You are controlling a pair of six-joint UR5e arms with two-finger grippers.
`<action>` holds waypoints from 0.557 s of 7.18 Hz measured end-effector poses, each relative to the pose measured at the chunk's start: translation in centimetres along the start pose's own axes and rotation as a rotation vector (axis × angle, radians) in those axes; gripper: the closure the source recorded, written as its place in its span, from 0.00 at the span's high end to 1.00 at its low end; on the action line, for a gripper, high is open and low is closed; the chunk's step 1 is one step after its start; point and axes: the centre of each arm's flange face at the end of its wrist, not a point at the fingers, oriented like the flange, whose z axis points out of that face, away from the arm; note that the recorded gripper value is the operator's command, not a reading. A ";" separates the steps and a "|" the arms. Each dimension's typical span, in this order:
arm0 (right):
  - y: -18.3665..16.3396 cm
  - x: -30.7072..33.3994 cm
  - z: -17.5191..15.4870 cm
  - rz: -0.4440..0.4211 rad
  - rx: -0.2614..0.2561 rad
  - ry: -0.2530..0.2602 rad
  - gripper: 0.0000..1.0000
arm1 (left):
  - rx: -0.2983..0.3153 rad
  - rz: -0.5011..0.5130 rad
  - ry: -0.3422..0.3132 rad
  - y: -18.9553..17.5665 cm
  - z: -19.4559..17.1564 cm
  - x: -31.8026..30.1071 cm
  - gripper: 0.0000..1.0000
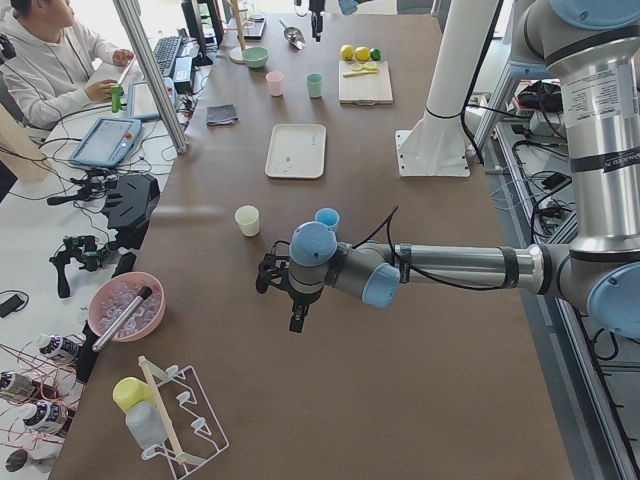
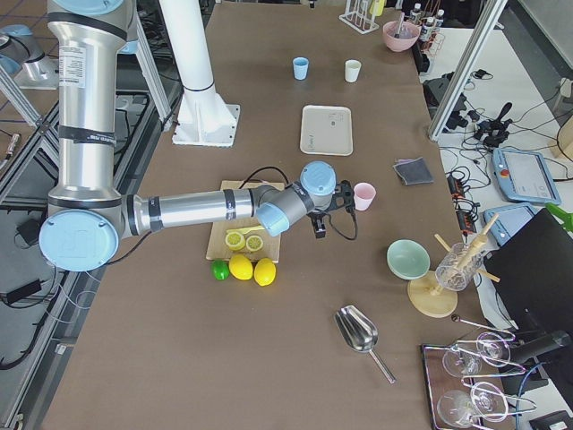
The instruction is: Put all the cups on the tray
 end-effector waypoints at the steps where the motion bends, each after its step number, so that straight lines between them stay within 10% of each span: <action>1: -1.0 -3.2 1.9 0.030 0.005 -0.006 0.97 | 0.000 -0.001 -0.001 0.0 0.0 0.0 0.98; 4: -2.2 -8.4 5.9 0.069 -0.005 -0.008 0.85 | 0.000 -0.002 -0.002 0.0 0.1 -0.1 0.98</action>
